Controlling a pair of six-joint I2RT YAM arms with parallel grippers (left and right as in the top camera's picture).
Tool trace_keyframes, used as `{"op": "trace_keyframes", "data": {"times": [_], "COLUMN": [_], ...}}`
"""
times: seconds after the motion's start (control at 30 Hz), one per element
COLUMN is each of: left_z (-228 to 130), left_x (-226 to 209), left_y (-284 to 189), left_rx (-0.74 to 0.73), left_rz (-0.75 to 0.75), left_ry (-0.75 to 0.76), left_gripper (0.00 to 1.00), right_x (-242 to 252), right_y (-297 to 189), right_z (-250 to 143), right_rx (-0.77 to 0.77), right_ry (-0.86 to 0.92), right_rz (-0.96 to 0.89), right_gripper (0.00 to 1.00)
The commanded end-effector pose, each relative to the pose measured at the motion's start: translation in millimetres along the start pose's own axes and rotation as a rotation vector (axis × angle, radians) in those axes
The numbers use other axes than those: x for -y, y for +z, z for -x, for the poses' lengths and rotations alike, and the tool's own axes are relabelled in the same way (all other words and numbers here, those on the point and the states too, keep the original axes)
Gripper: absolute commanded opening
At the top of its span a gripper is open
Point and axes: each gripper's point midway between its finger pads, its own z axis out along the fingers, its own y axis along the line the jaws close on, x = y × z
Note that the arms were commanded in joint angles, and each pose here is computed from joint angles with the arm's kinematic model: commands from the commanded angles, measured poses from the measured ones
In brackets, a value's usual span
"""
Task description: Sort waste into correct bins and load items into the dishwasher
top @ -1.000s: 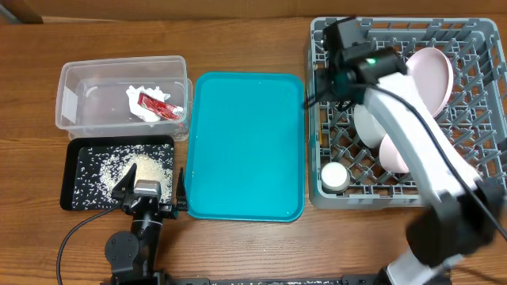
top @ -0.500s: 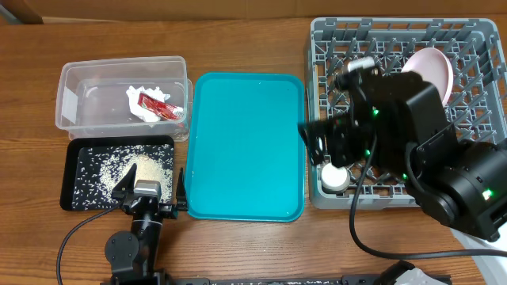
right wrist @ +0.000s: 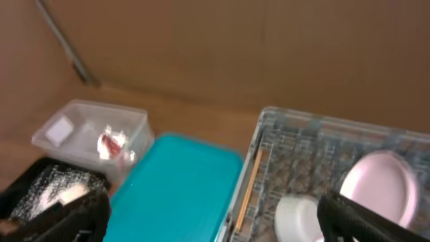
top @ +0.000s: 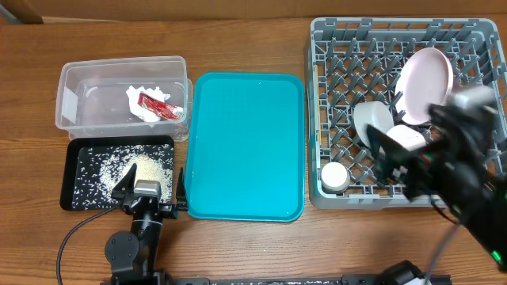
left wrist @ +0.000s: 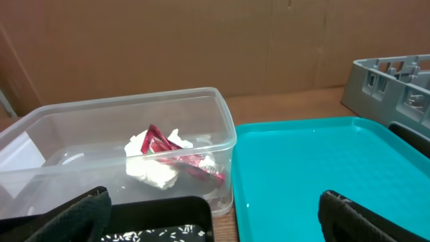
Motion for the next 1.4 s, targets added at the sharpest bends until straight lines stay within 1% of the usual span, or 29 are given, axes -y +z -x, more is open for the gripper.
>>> {"op": "trace_keyframes", "data": {"times": [0.0, 0.23, 0.53, 0.67, 0.73, 1.07, 1.13, 1.37], "left_z": [0, 0, 0, 0, 0, 0, 0, 0], "left_x": [0, 0, 0, 0, 0, 0, 0, 0], "left_y": [0, 0, 0, 0, 0, 0, 0, 0], "left_rx": [0.005, 0.005, 0.005, 0.005, 0.005, 0.005, 0.005, 0.005], "left_rz": [-0.002, -0.002, -0.002, -0.002, -0.002, -0.002, -0.002, -0.002], "left_ry": [0.008, 0.008, 0.008, 0.008, 0.008, 0.008, 0.008, 0.008], "left_gripper": [1.00, 1.00, 1.00, 1.00, 1.00, 1.00, 1.00, 1.00], "right_x": [1, 43, 56, 64, 69, 81, 81, 83], "right_y": [-6, 13, 39, 48, 60, 99, 100, 101], "right_z": [-20, -93, -182, -215, -228, -253, -246, -249], "right_rx": [0.021, 0.077, 0.195, 0.202, 0.175, 0.276, 0.343, 0.331], "right_ry": [-0.061, -0.011, -0.023, -0.018, -0.008, -0.028, -0.043, -0.042], "right_rz": [0.036, -0.113, -0.141, -0.166, -0.170, -0.166, -0.165, -0.173], "right_gripper": [1.00, 1.00, 1.00, 1.00, 1.00, 1.00, 1.00, 1.00]}}
